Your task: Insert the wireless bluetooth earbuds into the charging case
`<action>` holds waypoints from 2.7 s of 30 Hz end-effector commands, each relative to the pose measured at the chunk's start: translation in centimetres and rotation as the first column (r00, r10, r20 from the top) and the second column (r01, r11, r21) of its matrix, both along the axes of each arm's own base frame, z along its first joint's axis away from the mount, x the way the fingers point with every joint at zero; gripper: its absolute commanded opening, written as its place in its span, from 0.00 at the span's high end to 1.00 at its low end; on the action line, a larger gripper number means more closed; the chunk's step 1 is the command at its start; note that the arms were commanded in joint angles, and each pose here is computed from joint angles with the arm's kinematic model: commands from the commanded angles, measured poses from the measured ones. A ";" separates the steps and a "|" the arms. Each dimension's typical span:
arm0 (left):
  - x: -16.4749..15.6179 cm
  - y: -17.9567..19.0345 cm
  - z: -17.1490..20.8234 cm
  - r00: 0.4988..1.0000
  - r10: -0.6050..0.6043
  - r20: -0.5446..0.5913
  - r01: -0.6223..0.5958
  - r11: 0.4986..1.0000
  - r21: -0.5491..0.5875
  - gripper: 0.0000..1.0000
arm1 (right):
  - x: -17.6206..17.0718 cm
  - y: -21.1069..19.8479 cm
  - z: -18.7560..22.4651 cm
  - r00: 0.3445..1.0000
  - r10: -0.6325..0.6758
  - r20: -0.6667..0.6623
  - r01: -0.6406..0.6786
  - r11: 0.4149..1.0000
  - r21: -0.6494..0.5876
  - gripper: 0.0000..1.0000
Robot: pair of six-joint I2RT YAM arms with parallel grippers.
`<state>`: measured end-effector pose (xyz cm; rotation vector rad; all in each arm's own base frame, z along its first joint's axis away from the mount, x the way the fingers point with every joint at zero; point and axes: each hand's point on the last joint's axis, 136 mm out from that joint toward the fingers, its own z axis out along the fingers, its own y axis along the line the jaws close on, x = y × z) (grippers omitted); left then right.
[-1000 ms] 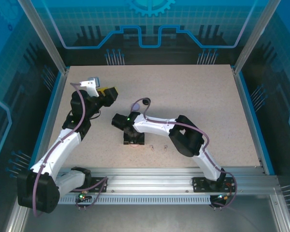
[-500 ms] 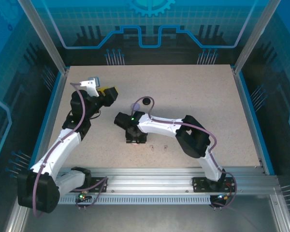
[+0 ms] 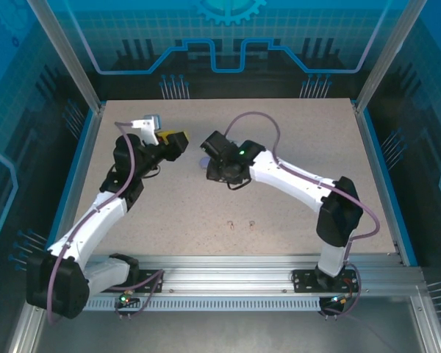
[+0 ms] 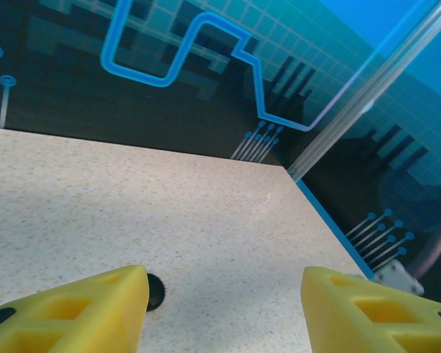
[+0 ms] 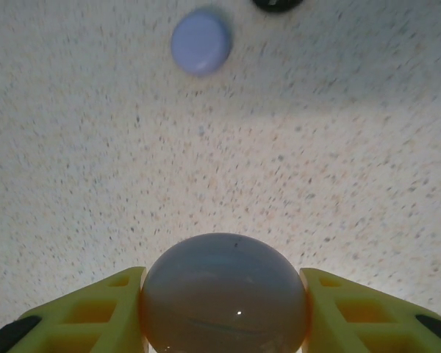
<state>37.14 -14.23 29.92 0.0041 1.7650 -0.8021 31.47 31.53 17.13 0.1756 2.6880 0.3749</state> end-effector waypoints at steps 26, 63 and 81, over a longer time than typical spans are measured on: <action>-0.4 -10.9 0.3 0.963 -0.223 0.154 0.236 0.969 -0.069 0.41 | 5.8 -8.1 9.3 0.969 -0.212 0.128 0.165 0.938 0.306 0.54; -1.5 -13.2 -1.5 0.908 -0.292 0.301 0.377 0.882 -0.281 0.50 | 6.2 -1.7 11.9 0.977 -0.213 0.035 0.160 0.823 0.546 0.55; -1.1 -13.3 -0.8 0.901 -0.282 0.330 0.381 0.878 -0.290 0.66 | 5.5 -0.9 12.1 0.982 -0.184 0.034 0.135 0.821 0.555 0.56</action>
